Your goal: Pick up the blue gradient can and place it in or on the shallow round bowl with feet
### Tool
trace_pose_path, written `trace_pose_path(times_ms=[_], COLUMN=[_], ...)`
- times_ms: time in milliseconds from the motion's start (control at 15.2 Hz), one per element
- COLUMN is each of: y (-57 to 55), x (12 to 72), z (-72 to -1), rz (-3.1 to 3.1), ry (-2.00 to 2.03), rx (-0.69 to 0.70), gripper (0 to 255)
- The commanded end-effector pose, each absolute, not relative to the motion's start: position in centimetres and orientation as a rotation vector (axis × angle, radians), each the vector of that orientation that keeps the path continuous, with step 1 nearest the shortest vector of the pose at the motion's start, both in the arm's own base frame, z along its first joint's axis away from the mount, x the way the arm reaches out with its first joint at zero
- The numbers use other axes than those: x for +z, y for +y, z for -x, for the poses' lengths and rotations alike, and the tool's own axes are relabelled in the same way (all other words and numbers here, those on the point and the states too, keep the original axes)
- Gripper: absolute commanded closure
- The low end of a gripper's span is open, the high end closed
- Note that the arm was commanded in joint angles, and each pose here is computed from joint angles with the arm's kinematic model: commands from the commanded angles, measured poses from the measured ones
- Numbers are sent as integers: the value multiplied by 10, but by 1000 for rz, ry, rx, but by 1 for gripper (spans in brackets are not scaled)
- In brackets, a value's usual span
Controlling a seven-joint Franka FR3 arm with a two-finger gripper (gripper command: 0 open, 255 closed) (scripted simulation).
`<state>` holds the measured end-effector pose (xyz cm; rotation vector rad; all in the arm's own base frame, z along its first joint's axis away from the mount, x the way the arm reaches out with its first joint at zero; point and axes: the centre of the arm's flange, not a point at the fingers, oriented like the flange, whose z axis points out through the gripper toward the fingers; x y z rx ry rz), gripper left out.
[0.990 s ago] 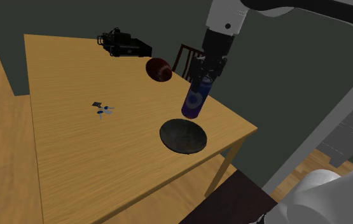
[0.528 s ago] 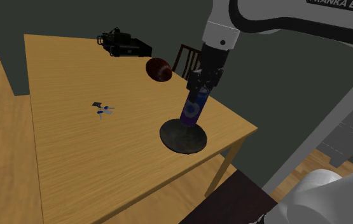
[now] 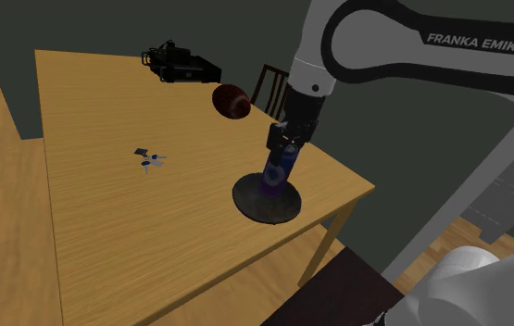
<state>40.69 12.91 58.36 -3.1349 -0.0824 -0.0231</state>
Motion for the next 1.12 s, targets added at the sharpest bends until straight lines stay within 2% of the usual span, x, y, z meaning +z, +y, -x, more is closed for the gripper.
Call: trace_pose_path(times_ms=[0, 528, 594, 924, 1056], y=[127, 127, 127, 127, 127], x=[573, 573, 573, 573, 599], z=[-408, -408, -408, -408, -407], rz=[3135, 3135, 3135, 3135, 3135], ry=[-82, -82, -82, -82, -82], rx=[-25, -25, -25, -25, -25], gripper=[255, 255, 0, 0, 0])
